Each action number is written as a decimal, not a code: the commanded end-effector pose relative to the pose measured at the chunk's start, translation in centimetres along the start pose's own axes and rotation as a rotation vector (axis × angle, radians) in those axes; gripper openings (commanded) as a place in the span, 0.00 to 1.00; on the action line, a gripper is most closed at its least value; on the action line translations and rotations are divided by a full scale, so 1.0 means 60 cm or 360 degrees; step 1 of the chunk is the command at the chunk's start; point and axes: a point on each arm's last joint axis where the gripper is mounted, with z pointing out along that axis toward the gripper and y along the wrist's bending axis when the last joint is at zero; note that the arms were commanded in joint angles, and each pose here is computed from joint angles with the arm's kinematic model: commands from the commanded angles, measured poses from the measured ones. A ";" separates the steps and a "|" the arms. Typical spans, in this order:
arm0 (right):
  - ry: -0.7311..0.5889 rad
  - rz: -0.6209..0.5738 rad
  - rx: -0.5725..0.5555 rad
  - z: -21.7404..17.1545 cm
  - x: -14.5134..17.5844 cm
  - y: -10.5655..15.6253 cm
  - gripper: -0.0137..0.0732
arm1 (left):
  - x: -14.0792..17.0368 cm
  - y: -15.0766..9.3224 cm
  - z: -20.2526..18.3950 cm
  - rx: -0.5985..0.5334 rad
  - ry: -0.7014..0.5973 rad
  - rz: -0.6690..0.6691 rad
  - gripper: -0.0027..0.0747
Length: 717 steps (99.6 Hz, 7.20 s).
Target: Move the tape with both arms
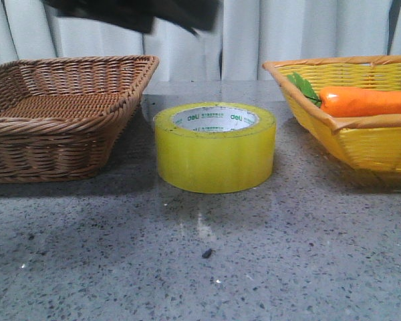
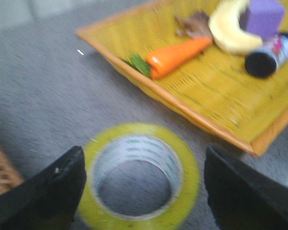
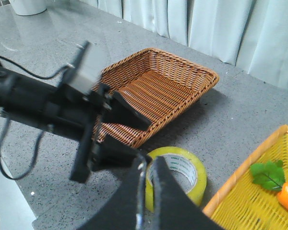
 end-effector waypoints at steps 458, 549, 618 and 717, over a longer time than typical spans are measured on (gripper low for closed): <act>-0.0793 -0.0398 0.0204 -0.064 0.232 -0.004 0.09 | 0.197 0.043 -0.338 -0.0440 -0.0903 -0.0008 0.01; -0.0798 -0.0399 0.0203 -0.064 0.231 -0.004 0.09 | 0.228 0.055 -0.330 -0.0630 -0.0896 -0.0037 0.01; -0.0798 -0.0399 0.0203 -0.064 0.231 -0.004 0.09 | 0.363 0.094 -0.285 -0.1234 -0.0646 -0.0321 0.01; -0.0795 -0.0398 0.0221 -0.064 0.231 -0.004 0.09 | 0.371 0.093 -0.282 -0.1220 -0.0563 -0.0356 0.01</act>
